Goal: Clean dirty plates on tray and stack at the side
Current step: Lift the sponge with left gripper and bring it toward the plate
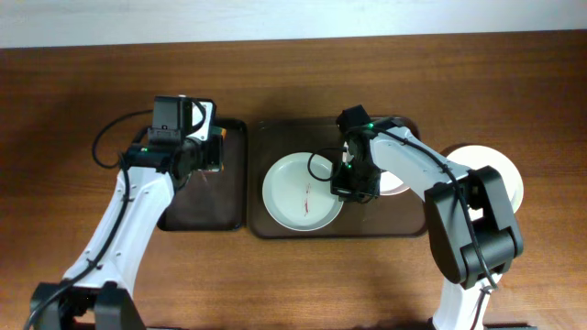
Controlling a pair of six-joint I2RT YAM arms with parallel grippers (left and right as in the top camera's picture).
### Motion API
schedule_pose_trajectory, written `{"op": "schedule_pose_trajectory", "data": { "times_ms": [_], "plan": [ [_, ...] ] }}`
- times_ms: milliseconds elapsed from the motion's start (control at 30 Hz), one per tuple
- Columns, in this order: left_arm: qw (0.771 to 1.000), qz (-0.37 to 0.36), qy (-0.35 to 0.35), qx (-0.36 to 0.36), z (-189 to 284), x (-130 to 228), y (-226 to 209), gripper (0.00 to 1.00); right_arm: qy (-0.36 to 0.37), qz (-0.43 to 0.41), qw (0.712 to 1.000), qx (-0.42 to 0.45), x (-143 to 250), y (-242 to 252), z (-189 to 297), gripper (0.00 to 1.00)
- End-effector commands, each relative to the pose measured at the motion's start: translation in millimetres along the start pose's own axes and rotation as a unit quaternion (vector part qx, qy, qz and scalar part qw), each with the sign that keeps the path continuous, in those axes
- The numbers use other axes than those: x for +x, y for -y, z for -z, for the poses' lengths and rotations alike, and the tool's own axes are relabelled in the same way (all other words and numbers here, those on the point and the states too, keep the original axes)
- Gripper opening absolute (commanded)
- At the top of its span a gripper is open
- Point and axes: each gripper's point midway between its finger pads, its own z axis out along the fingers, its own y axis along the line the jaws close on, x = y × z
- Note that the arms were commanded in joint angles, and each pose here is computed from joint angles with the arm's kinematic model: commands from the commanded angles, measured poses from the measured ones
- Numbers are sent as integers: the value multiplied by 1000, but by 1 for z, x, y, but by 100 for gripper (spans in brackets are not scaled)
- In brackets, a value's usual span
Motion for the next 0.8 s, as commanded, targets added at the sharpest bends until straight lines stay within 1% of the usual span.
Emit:
{"op": "schedule_pose_trajectory", "data": {
  "times_ms": [0, 100, 233, 467, 767],
  "plan": [
    [998, -6, 60, 1, 30, -27, 2, 3, 4, 4, 1000, 1, -1, 1, 3, 4],
    [997, -8, 82, 1, 42, -35, 3, 1, 4, 4, 1000, 1, -1, 1, 3, 4],
    [994, -10, 106, 1, 59, -42, 4, 0, 6, 4, 1000, 0, -1, 1, 3, 4],
    [986, -16, 167, 2, 95, -61, 8, 0, 6, 4, 1000, 0, -1, 1, 3, 4],
    [974, -25, 224, 1, 126, -78, 11, 0, 6, 4, 1000, 0, -1, 1, 3, 4]
  ]
}}
